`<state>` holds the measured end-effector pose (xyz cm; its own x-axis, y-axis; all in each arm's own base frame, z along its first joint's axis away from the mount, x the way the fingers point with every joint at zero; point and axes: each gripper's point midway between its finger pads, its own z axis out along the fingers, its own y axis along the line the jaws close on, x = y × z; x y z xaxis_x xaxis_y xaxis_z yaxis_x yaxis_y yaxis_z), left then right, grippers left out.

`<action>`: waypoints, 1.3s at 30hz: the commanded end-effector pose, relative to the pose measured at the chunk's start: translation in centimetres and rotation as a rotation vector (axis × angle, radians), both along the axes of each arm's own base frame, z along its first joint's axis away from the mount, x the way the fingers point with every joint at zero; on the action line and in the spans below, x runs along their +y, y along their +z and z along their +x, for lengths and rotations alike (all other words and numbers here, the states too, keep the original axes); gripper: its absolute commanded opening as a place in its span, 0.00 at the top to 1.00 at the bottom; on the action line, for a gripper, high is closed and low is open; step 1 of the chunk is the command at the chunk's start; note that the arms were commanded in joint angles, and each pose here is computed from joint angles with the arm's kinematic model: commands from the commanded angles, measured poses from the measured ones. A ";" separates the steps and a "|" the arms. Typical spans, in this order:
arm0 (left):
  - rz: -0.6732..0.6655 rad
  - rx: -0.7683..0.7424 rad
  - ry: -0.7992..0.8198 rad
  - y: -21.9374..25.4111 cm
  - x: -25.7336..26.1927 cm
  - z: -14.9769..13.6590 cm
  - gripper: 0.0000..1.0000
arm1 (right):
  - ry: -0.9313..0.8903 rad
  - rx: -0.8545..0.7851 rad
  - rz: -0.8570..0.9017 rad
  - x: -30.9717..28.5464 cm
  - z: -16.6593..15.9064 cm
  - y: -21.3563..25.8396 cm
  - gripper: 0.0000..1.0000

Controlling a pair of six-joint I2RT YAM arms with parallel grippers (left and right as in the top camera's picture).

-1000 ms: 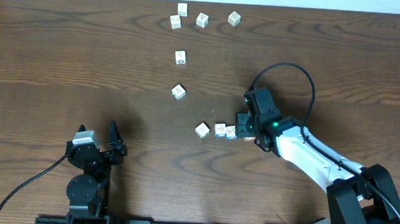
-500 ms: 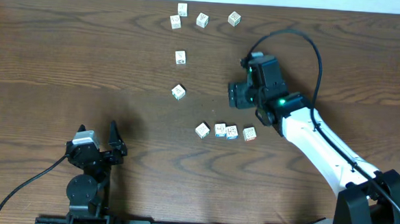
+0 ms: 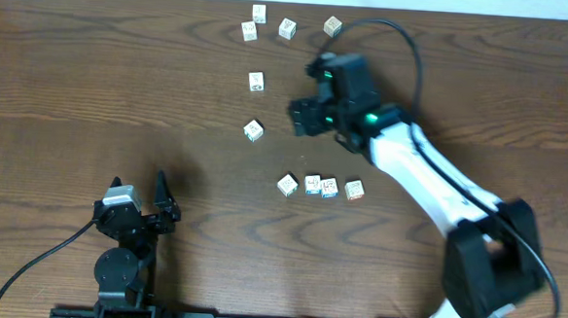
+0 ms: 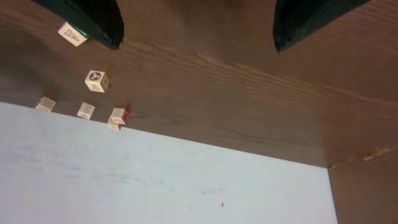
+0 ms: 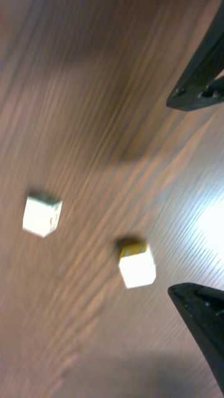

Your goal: Lift 5 blocks

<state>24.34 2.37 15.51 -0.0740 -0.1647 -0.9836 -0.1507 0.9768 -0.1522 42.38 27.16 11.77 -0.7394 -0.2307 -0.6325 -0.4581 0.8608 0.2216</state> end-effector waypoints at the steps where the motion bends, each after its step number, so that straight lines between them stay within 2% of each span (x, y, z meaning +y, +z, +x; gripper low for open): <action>1: 0.015 0.056 0.005 -1.8 0.1 -0.1 0.23 | 0.135 0.010 -0.009 4.8 -0.3 -1.0 0.12; 7: 0.015 0.056 0.005 -1.8 0.1 -0.1 0.23 | 0.280 0.074 -0.082 7.6 -1.0 -3.9 0.14; 13: 0.015 0.057 0.005 -1.8 0.1 -0.1 0.23 | 0.423 0.103 -0.146 7.1 -2.7 -5.2 0.16; 24: 0.015 0.056 0.005 -1.8 0.1 -0.1 0.23 | 0.496 0.099 -0.193 7.0 -3.5 -6.0 0.14; 30: 0.015 0.056 0.005 -1.8 0.1 -0.1 0.23 | 0.557 0.107 -0.211 7.3 -4.0 -7.7 0.11; 39: 0.015 0.056 0.005 -1.8 0.1 -0.1 0.23 | 0.576 0.032 -0.242 8.6 -3.2 -8.5 0.18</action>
<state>24.34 2.37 15.51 -0.0740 -0.1647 -0.9836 -0.1507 0.9768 -0.1522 38.96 34.19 2.53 -0.5285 -0.7155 -0.4569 -0.8330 0.5408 0.1166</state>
